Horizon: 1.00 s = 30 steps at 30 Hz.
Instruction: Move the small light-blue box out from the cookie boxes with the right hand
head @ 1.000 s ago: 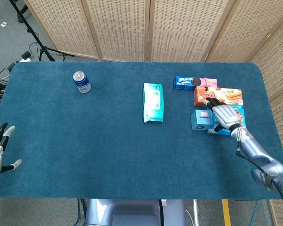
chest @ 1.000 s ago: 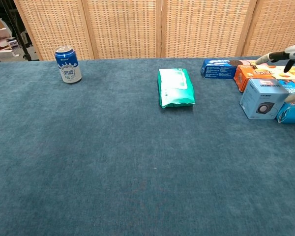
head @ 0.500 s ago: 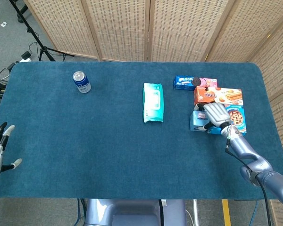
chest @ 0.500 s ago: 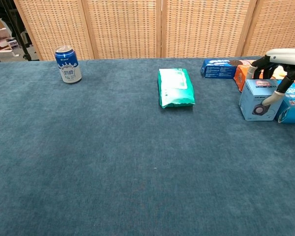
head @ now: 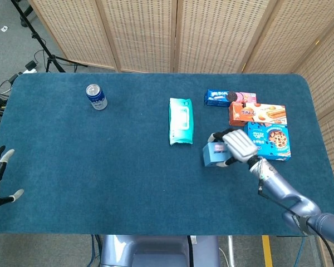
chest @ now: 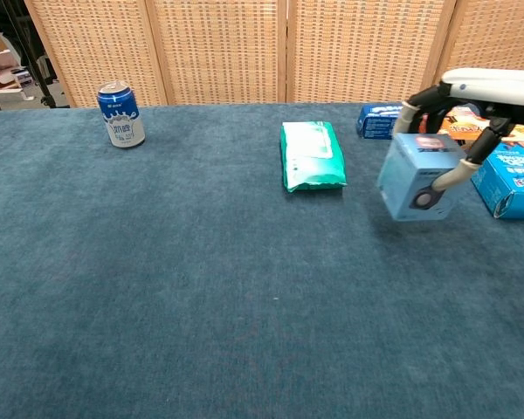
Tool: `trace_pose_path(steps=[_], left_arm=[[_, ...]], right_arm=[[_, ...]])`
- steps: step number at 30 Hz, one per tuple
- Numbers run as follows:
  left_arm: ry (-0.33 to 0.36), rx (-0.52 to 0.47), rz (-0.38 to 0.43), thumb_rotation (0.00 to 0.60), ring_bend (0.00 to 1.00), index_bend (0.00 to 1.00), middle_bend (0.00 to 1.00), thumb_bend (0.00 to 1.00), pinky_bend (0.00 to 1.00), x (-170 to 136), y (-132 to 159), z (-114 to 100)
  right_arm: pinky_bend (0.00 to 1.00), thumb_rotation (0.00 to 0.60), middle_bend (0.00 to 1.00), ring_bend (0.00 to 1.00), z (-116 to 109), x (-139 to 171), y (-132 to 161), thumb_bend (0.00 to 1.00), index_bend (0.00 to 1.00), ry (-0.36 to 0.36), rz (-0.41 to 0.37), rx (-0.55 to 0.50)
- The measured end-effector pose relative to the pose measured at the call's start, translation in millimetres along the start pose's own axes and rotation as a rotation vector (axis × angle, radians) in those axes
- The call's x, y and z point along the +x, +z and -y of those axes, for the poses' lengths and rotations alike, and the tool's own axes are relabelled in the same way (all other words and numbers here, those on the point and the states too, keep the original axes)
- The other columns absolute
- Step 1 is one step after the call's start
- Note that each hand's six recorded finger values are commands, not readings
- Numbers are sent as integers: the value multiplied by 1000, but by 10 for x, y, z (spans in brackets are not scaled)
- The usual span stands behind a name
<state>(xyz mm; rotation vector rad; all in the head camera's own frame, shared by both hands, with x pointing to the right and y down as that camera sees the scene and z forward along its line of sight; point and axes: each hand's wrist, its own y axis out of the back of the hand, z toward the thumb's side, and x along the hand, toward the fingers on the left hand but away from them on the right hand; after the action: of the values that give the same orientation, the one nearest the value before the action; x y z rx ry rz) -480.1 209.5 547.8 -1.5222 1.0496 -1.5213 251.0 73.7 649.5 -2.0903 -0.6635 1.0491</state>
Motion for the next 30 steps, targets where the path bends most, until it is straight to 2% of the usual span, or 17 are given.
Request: trace_pose_path(steps=[5, 14, 16, 17, 18, 20, 21, 23, 26, 30], left_arm=[[-3, -4, 22, 600, 0, 0, 0, 0, 0, -35, 16, -2], [1, -21, 30, 600, 0, 0, 0, 0, 0, -73, -3, -36], [1, -22, 30, 600, 0, 0, 0, 0, 0, -74, -5, -36], [0, -22, 30, 600, 0, 0, 0, 0, 0, -74, -4, -35], [0, -21, 30, 600, 0, 0, 0, 0, 0, -74, -5, -35], [-1, -20, 30, 600, 0, 0, 0, 0, 0, -72, -3, -31], [-2, -19, 30, 600, 0, 0, 0, 0, 0, -72, -2, -29], [-4, -15, 31, 600, 0, 0, 0, 0, 0, -73, 6, -19], [-6, -14, 34, 600, 0, 0, 0, 0, 0, -77, 19, -13], [-3, -16, 34, 600, 0, 0, 0, 0, 0, -79, 18, -20]], right_arm=[[312, 600, 585, 470, 117, 43, 516, 53, 495, 25, -82, 31], [312, 600, 573, 470, 390, -43, 795, 53, 495, 66, -80, 80], [312, 600, 500, 438, 402, -51, 786, 32, 444, 66, -75, 90], [295, 600, 360, 325, 407, -53, 772, 16, 340, 65, -70, 97], [250, 600, 197, 184, 411, -52, 758, 2, 195, 64, -65, 102], [132, 600, 12, 10, 433, -35, 715, 0, 27, 77, -55, 113], [74, 600, 0, 0, 450, -20, 703, 0, 0, 91, -52, 113], [25, 600, 0, 0, 490, 24, 675, 0, 0, 135, -45, 108], [12, 600, 0, 0, 503, 103, 661, 0, 0, 172, -49, 114], [12, 600, 0, 0, 364, 222, 662, 0, 0, 135, -63, 133]])
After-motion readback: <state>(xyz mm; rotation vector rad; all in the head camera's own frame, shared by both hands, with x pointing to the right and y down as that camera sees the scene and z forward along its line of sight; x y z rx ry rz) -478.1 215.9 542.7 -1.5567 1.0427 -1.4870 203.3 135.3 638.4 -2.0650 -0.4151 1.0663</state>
